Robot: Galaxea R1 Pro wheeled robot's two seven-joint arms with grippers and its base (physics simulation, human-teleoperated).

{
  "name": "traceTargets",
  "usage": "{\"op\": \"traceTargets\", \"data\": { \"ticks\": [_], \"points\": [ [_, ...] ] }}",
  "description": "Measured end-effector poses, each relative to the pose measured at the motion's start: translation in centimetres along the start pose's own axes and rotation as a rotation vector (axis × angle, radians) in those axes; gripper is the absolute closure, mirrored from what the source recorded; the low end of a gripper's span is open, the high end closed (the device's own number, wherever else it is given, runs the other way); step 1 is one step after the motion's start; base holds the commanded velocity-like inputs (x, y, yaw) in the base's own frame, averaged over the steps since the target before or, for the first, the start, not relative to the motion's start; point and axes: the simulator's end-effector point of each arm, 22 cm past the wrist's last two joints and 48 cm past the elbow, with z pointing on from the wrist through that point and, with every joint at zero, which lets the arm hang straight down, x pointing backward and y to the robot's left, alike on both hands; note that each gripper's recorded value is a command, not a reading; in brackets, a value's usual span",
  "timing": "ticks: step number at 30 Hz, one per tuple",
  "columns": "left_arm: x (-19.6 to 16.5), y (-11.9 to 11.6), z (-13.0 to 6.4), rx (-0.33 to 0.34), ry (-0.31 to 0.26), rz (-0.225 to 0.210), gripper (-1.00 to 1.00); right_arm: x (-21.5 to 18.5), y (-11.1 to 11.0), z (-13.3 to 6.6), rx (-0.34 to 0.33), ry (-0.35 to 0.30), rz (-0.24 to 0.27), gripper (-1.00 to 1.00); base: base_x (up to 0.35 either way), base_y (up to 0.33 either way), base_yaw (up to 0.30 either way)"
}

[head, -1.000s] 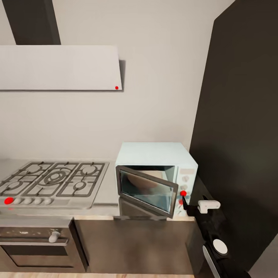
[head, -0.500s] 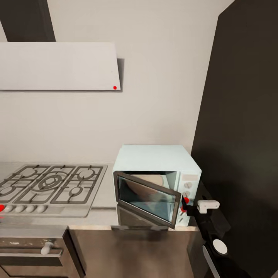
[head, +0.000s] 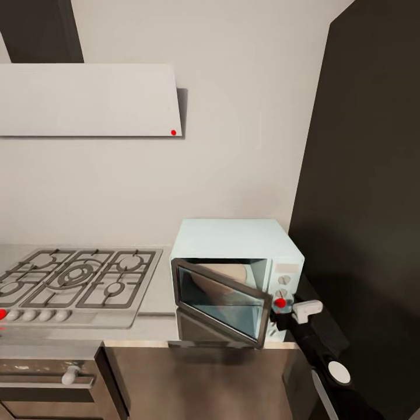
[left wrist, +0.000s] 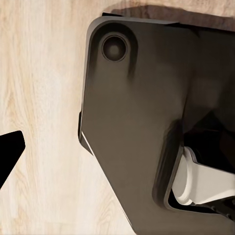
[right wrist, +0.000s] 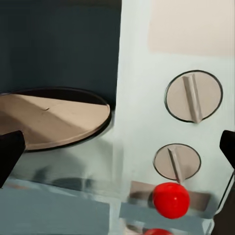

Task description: In the kitchen, take the popcorn bag from the countertop, put it into the microwave, and heat it until the popcorn is cooked so the cooked popcorn ends up inside the bag.

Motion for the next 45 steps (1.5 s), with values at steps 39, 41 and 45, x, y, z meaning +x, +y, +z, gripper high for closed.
{"op": "traceTargets", "data": {
  "ticks": [39, 41, 45],
  "points": [
    [0.0, -0.1, 0.0, 0.002, -0.001, 0.001, -1.0, 0.4, 4.5, -2.1, -0.335, 0.016, 0.022, -1.0, -0.026, 0.0, 0.021],
    [0.0, -0.1, 0.0, 0.002, 0.0, 0.001, -1.0, 0.4, 3.7, -2.1, -0.317, 0.016, 0.023, -1.0, -0.002, 0.0, 0.239],
    [0.0, -0.1, 0.0, 0.002, 0.0, 0.001, -1.0, 0.4, 4.5, -2.1, -0.335, 0.016, 0.022, -1.0, 0.0, 0.0, 0.251]
  ]
}}
